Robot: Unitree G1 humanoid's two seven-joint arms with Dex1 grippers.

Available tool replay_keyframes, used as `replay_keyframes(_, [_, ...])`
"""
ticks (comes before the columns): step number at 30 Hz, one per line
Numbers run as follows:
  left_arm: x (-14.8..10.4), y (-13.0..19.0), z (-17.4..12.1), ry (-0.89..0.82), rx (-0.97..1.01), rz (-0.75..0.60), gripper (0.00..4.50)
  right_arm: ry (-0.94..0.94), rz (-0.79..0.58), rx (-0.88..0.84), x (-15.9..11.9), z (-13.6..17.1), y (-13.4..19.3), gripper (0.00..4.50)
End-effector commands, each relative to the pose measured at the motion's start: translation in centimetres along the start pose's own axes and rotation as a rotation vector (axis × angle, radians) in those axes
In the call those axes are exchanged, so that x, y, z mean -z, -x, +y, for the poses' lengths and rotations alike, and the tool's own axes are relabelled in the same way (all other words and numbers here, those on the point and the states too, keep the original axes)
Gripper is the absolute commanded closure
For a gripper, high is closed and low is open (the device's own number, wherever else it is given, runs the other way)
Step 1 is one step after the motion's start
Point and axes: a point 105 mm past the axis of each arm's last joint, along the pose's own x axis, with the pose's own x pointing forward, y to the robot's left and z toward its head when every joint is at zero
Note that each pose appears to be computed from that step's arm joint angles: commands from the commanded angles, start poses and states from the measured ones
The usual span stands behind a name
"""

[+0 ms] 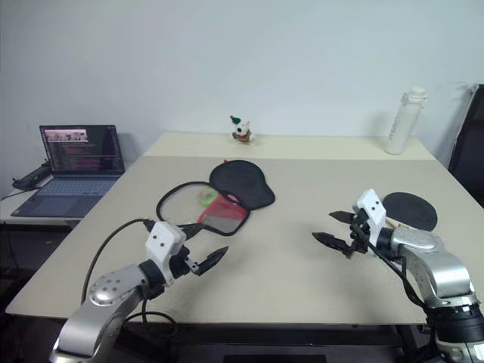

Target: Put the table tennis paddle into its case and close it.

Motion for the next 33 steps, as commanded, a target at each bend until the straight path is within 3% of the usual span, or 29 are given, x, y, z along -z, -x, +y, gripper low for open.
replay_keyframes(1, [-0.8, -0.4, 0.5, -0.034, 0.002, -0.036, 0.0, 0.029, -0.007, -0.01, -1.0, 0.5, 1.3, 0.04])
replay_keyframes(6, [0.1, -0.2, 0.3, 0.003, 0.03, -0.022, 0.0, 0.022, 0.054, -0.147, 2.1, 5.0, 0.3, 0.04])
replay_keyframes(13, [0.1, -0.4, -0.8, 0.008, 0.154, -0.011, 0.0, -0.008, 0.0, -0.165, 2.9, 8.0, -2.3, 0.04])
replay_keyframes(21, [0.2, -2.9, 1.7, -0.023, 0.119, 0.004, 0.0, -0.032, -0.069, -0.19, 1.9, 9.8, -4.0, 0.04])
replay_keyframes(30, [0.9, -9.3, 2.1, -0.034, 0.142, 0.048, 0.0, 0.012, -0.134, -0.11, -0.3, 8.2, -3.7, 0.04])
replay_keyframes(33, [1.4, -10.3, 2.5, -0.026, 0.164, 0.082, 0.0, 0.05, -0.178, -0.128, -2.8, 7.8, -3.1, 0.04])
